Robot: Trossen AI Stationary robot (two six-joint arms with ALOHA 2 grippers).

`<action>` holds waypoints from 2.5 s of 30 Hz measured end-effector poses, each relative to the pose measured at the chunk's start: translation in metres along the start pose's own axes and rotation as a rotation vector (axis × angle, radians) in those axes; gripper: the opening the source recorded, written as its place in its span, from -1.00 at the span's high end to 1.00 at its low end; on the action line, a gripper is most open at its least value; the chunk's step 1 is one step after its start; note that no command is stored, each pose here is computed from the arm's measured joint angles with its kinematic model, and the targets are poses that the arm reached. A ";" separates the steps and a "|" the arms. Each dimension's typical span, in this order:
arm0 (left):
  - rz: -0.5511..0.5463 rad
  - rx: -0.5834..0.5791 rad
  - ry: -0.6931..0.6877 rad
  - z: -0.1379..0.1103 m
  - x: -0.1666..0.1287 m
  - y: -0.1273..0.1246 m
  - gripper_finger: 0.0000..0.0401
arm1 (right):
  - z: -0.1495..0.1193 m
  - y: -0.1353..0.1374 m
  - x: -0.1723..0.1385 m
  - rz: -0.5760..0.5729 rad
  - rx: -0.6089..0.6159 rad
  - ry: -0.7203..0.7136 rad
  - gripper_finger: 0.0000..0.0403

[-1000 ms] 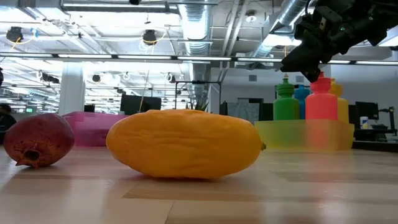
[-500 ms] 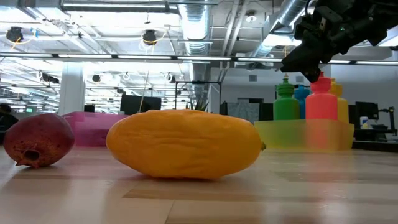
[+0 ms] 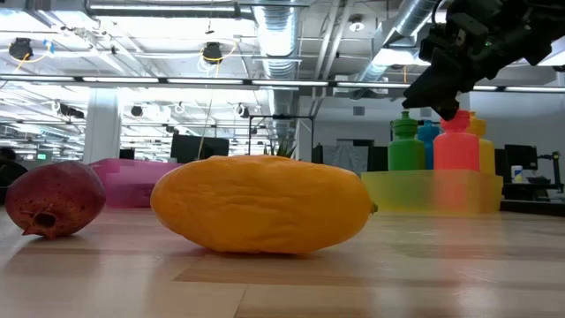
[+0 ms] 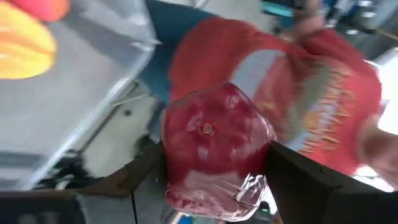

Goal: Pick & Place Food Item
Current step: Put the dark red apple into the transparent bin, then put the red pomegranate into the transparent bin

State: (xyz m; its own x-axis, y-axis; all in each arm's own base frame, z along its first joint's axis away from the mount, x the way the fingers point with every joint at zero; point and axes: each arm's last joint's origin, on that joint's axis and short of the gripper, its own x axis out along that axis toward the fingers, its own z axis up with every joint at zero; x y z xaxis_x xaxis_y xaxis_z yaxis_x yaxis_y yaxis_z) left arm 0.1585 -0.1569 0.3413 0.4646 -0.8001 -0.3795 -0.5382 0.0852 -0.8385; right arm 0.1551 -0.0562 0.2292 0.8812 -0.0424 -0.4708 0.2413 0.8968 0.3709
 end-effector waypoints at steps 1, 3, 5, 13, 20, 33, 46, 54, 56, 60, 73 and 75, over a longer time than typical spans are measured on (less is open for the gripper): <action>0.024 -0.003 0.000 -0.001 0.001 0.003 -0.15 | 0.000 0.000 0.000 0.000 0.000 0.001 0.52; 0.056 -0.001 0.000 -0.003 0.003 0.006 -0.15 | 0.000 0.000 0.000 -0.001 0.001 0.004 0.52; 0.077 0.007 0.005 -0.005 0.004 0.009 -0.15 | -0.001 0.000 0.000 -0.003 0.004 0.011 0.52; 0.242 0.125 -0.017 -0.016 -0.008 -0.005 -0.15 | -0.002 -0.001 0.000 -0.007 0.008 0.023 0.52; 0.501 0.336 -0.160 -0.011 -0.003 -0.009 -0.15 | -0.002 -0.002 0.000 -0.045 0.008 0.013 0.52; 0.814 0.696 -0.134 0.001 0.066 0.018 -0.15 | -0.002 -0.002 0.000 -0.055 0.008 0.011 0.52; 0.616 0.868 -0.158 0.001 0.090 0.004 -0.23 | -0.002 -0.002 0.000 -0.055 0.008 0.011 0.52; 0.678 0.859 -0.152 0.009 0.105 0.013 -0.26 | -0.002 -0.002 0.000 -0.055 0.008 0.011 0.52; 0.679 0.858 -0.150 0.010 0.107 0.014 -0.27 | -0.002 -0.002 0.000 -0.055 0.008 0.011 0.52; 0.678 0.856 -0.143 0.010 0.108 0.014 -0.33 | -0.002 -0.002 0.000 -0.054 0.007 0.009 0.52; 0.618 0.776 -0.018 0.019 0.105 0.007 -0.72 | -0.001 -0.002 0.000 -0.053 0.004 0.003 0.24; 0.593 0.751 -0.012 0.027 0.098 0.001 -0.76 | -0.001 -0.002 0.000 -0.053 0.004 0.003 0.17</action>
State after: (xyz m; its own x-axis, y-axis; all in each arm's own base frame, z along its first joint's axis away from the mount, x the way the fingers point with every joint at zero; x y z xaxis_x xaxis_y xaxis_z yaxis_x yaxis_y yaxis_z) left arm 0.2220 -0.2194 0.2926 0.2711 -0.4981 -0.8236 -0.0986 0.8368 -0.5386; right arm 0.1541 -0.0574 0.2276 0.8661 -0.0883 -0.4920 0.2888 0.8917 0.3485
